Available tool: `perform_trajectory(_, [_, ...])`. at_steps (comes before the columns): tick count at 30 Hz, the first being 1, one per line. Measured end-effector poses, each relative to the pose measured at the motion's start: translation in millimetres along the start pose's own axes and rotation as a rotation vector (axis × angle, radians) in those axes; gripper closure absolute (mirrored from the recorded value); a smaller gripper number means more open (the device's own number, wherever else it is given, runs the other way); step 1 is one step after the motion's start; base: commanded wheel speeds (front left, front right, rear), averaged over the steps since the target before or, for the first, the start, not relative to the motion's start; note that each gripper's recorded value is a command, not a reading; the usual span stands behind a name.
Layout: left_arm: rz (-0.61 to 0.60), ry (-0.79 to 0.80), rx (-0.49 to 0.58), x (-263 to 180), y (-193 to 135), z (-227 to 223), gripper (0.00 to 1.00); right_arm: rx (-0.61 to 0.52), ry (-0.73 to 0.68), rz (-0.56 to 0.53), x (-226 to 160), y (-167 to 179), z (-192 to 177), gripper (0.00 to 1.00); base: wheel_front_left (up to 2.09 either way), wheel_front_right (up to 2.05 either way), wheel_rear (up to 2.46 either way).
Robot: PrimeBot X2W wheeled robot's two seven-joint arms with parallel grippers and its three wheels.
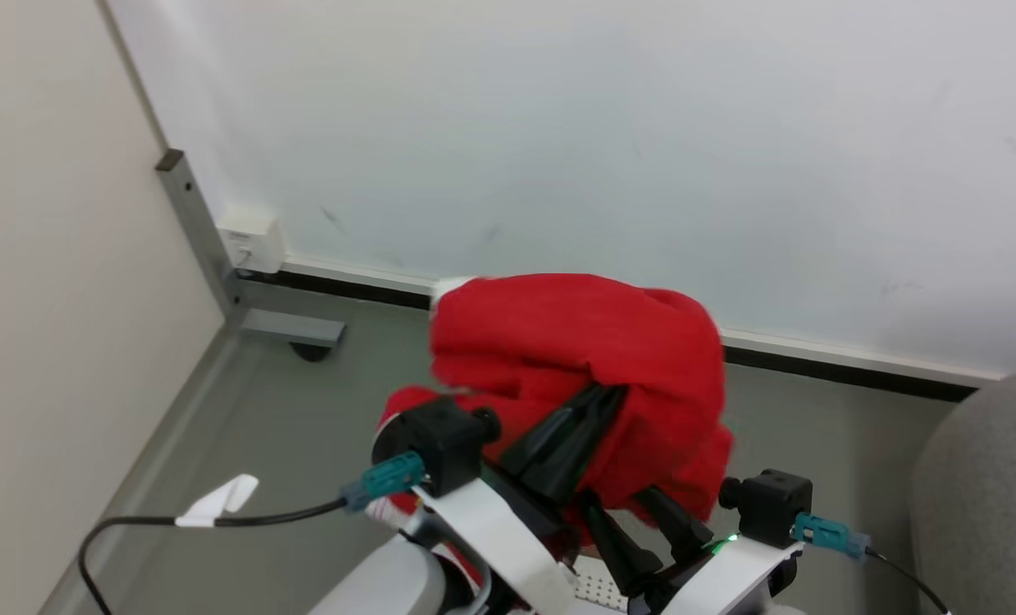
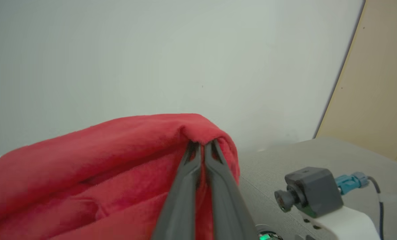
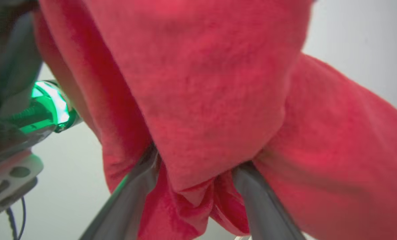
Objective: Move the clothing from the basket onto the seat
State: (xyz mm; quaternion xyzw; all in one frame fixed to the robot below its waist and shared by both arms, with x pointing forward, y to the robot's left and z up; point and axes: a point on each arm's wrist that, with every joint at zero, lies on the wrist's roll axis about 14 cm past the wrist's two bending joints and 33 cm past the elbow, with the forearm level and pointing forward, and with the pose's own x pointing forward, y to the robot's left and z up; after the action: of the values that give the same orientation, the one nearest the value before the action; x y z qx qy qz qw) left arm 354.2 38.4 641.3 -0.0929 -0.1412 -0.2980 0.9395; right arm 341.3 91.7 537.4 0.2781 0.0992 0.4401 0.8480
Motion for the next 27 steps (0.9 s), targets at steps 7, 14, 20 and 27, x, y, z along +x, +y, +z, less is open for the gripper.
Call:
perform_trajectory(7, [0.010, 0.025, -0.009, -14.2, -4.8, -2.1, 1.00, -0.065, 0.007, 0.082, 13.3, 18.1, -2.2, 0.00, 0.00, 0.00, 0.00])
perform_trajectory(14, [0.051, 0.037, -0.024, -27.4, 0.6, -6.1, 1.00, -0.151, -0.004, 0.085, 15.5, 16.6, 2.4, 0.00, 0.00, 0.00, 0.00])
perform_trajectory(20, [0.061, 0.053, -0.037, -27.8, 3.3, -12.8, 1.00, -0.189, -0.020, 0.095, 13.5, 18.6, 6.1, 1.00, 0.00, 0.00, 0.00])
perform_trajectory(27, [0.121, 0.068, -0.052, -29.5, 20.1, -22.5, 1.00, -0.212, -0.027, 0.094, 5.8, 15.1, 7.8, 1.00, 0.00, 0.00, 0.00])
